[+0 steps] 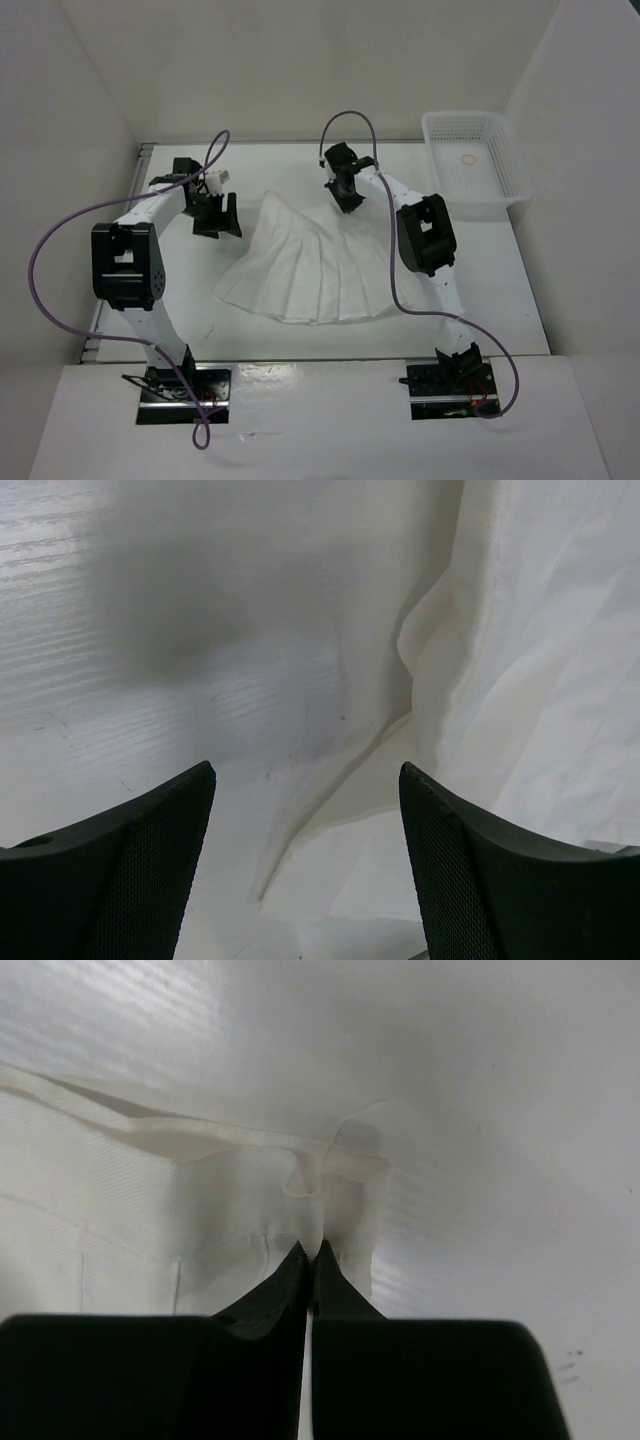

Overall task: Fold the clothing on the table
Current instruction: Flatten the skirt out

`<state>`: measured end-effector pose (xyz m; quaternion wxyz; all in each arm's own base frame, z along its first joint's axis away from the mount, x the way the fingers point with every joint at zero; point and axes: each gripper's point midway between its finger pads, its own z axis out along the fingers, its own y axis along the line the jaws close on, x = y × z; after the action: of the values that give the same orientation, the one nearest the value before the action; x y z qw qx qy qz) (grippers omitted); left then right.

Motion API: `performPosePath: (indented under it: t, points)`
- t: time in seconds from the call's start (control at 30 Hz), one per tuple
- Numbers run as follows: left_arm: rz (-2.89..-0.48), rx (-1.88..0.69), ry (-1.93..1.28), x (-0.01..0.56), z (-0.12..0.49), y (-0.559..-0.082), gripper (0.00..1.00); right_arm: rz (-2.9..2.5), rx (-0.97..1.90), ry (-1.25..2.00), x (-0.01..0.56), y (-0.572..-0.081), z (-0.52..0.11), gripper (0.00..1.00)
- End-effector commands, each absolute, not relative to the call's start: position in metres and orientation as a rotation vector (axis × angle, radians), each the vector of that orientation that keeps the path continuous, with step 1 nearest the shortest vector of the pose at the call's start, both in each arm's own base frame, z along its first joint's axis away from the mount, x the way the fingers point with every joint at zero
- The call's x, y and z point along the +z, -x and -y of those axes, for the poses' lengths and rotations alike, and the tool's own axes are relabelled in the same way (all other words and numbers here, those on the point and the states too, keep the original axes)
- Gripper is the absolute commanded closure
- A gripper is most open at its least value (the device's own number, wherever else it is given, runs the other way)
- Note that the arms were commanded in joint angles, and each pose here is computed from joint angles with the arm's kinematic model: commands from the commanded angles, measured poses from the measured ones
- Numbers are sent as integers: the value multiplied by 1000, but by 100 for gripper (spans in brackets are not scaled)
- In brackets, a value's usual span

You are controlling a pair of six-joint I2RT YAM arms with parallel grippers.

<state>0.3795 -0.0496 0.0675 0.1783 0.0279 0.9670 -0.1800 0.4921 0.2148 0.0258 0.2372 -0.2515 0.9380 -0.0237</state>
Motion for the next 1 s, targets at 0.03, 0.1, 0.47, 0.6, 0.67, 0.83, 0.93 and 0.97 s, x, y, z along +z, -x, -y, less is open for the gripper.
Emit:
performPosePath:
  t: [0.03, 0.1, 0.47, 0.6, 0.67, 0.83, 0.93, 0.97]
  points:
    - [-2619, -638, -144, 94, 61, -385, 19, -2393, -138, 723, 91, -482, -230, 100]
    - [-2574, -703, -158, 100, 69, -394, 18, -2320, -169, 730, 119, -476, -230, 100]
    - [-2356, -994, -297, 147, 119, -447, 1, -2143, -117, 734, 193, -443, -259, 100]
    - [-2353, -994, -254, 142, 119, -458, 1, -2113, -88, 774, 208, -426, -268, 100]
    - [-2378, -980, -228, 129, 117, -462, 1, -2095, -75, 778, 214, -419, -270, 100]
    - [-2466, -897, -147, 87, 115, -478, 1, -2074, -76, 799, 221, -410, -273, 100]
    - [-2531, -813, -125, 61, 117, -485, 1, -2060, -59, 795, 227, -408, -273, 100]
    - [-2519, -793, -143, 64, 122, -493, 1, -2068, -53, 806, 223, -406, -273, 100]
